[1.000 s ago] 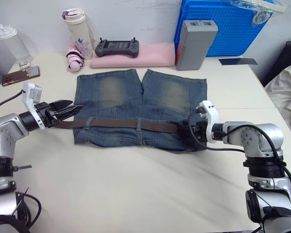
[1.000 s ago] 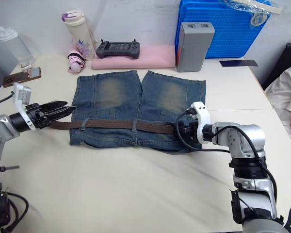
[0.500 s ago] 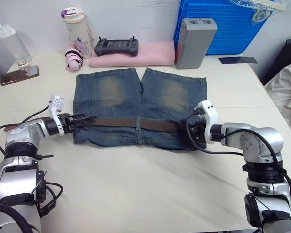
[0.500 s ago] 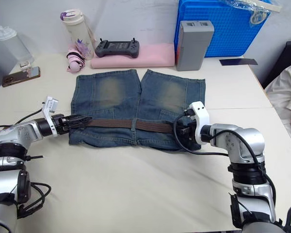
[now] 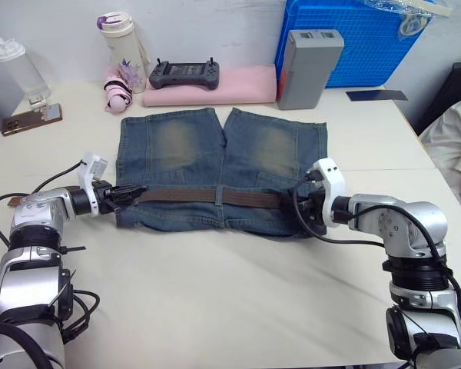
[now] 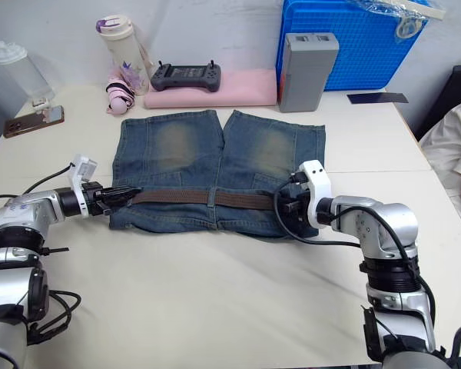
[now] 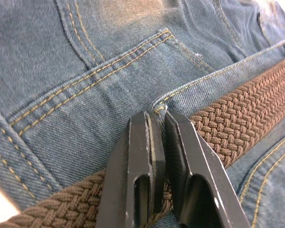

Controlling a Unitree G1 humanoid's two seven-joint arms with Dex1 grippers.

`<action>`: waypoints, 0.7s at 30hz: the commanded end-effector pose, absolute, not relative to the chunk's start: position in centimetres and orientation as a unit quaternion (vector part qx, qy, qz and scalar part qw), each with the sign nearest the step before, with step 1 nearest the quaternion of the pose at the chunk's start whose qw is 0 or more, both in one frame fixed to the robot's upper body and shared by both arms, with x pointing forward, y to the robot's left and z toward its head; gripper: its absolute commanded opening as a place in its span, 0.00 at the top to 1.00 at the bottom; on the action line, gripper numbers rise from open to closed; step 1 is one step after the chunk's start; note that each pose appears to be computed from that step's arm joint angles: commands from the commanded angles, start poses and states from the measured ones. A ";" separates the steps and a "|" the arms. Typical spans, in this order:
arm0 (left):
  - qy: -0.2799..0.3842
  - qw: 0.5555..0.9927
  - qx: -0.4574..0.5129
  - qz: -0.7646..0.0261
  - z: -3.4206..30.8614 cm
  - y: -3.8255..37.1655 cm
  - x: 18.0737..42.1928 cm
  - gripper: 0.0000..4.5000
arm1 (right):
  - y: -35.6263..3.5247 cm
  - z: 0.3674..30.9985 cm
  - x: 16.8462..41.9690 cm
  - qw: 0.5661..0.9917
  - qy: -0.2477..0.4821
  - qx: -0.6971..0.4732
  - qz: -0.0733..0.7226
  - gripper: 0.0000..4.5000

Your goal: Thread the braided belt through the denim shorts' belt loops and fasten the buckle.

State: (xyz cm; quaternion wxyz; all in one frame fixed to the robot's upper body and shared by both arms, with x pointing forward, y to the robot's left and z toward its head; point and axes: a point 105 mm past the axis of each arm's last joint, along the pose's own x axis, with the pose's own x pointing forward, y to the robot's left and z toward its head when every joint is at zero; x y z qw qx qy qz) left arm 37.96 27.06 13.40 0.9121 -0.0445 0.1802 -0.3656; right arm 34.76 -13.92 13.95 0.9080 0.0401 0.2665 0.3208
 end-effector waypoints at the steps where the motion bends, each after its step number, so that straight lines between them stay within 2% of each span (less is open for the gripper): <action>1: 0.097 0.936 -0.005 -0.338 17.5 26.9 40.0 0.93 | -14.0 16.9 36.6 0.931 0.195 0.038 0.308 0.95; 6: 0.008 0.959 0.029 -0.280 21.2 27.5 41.7 0.93 | -16.0 19.4 38.7 0.954 0.135 0.047 0.264 0.95; 9: -0.024 0.959 0.080 -0.270 21.7 27.3 41.8 0.93 | -16.7 20.7 39.5 0.963 0.097 0.048 0.248 0.95; 11: -0.079 0.952 0.129 -0.266 22.7 27.0 41.2 0.93 | -16.9 21.8 39.3 0.966 0.057 0.031 0.249 0.95; 13: -0.135 0.930 0.217 -0.263 23.1 26.4 39.8 0.93 | -16.5 22.6 37.9 0.962 0.014 0.004 0.274 0.95; 15: -0.174 0.899 0.303 -0.264 22.4 25.8 37.6 0.93 | -15.2 22.6 35.1 0.944 -0.010 -0.009 0.331 0.95; 18: -0.222 0.859 0.391 -0.243 21.7 25.5 34.2 0.93 | -14.7 20.2 30.9 0.922 0.022 -0.043 0.383 0.95; 21: -0.218 0.808 0.479 -0.266 19.3 24.7 30.9 0.93 | -15.2 17.5 27.9 0.908 0.077 -0.081 0.403 0.95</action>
